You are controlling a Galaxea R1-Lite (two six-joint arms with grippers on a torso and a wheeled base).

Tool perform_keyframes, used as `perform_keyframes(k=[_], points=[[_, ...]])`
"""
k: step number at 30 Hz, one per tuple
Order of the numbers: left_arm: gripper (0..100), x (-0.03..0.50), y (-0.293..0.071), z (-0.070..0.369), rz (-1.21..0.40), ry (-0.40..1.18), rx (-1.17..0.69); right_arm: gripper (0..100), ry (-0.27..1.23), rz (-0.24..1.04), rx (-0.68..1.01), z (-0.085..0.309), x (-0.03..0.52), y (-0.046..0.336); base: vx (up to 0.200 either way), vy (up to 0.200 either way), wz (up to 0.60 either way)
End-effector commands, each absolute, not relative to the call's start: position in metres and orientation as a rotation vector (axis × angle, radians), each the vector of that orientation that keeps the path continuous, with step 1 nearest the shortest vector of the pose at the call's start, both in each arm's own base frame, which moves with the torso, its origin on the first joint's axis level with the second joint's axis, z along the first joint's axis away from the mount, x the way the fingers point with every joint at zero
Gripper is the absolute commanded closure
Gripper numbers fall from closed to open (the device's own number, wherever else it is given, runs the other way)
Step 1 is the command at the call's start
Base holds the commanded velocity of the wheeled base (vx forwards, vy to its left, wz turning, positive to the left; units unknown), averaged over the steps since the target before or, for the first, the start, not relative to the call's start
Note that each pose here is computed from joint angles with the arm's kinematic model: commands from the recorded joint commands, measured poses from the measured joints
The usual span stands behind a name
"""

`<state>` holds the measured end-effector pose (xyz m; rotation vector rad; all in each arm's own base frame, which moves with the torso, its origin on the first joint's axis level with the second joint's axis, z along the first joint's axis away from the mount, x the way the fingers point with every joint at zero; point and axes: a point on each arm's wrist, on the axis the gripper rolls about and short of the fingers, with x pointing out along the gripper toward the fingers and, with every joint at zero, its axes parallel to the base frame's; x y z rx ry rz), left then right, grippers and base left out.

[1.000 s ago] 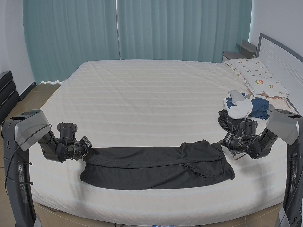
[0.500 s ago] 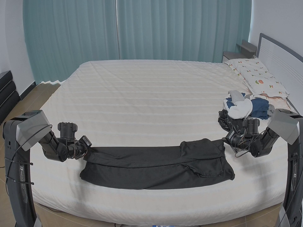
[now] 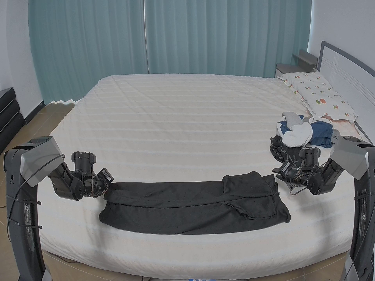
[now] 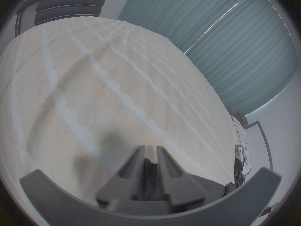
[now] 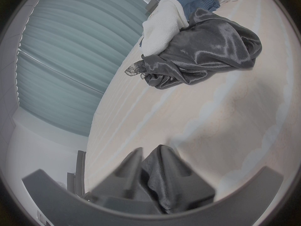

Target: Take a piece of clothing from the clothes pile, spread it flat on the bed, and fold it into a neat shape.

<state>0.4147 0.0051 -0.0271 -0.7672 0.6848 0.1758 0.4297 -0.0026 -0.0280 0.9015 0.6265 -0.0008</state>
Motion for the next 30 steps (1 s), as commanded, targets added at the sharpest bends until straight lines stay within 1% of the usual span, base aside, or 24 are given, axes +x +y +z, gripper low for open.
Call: perform_keyframes(k=[1, 3, 6, 10, 13, 15, 19, 23, 29, 30], points=[[0, 0.414, 0.005, -0.027, 0.176, 0.686, -0.769, 0, 0.635, -0.003, 0.905, -0.029, 0.428, -0.003, 0.0, 0.0, 0.0], [0, 0.414, 0.005, -0.026, 0.177, 0.684, -0.772, 0, 0.633, -0.004, 0.905, -0.028, 0.427, -0.003, 0.0, 0.0, 0.0], [0, 0.41, 0.011, -0.02, 0.191, 0.682, -0.782, 0, 0.633, -0.014, 0.916, -0.012, 0.412, -0.005, 0.0, 0.0, 0.0], [0, 0.397, 0.024, 0.002, 0.168, 0.663, -0.813, 0, 0.634, -0.014, 0.926, 0.009, 0.391, -0.004, 0.0, 0.0, 0.0], [0, 0.382, 0.024, 0.017, 0.105, 0.683, -0.84, 0, 0.667, -0.027, 0.929, 0.014, 0.37, -0.002, 0.0, 0.0, 0.0], [0, 0.372, 0.023, 0.019, 0.099, 0.702, -0.844, 0, 0.682, -0.038, 0.938, 0.016, 0.359, -0.002, 0.0, 0.0, 0.0], [0, 0.346, 0.019, 0.015, 0.114, 0.759, -0.851, 0, 0.72, -0.081, 1.026, 0.018, 0.341, 0.001, 0.0, 0.0, 0.0], [0, 0.329, 0.011, 0.009, 0.138, 0.813, -0.893, 0, 0.745, -0.126, 1.054, 0.014, 0.33, 0.002, -0.2, 0.0, 0.0], [0, 0.325, 0.009, 0.016, 0.175, 0.804, -0.978, 0, 0.768, -0.164, 1.069, 0.009, 0.322, 0.002, -0.2, 0.0, 0.0], [0, 0.325, 0.008, 0.015, 0.18, 0.807, -0.978, 0, 0.77, -0.168, 1.072, 0.009, 0.321, 0.002, 0.0, 0.0, 0.0]])
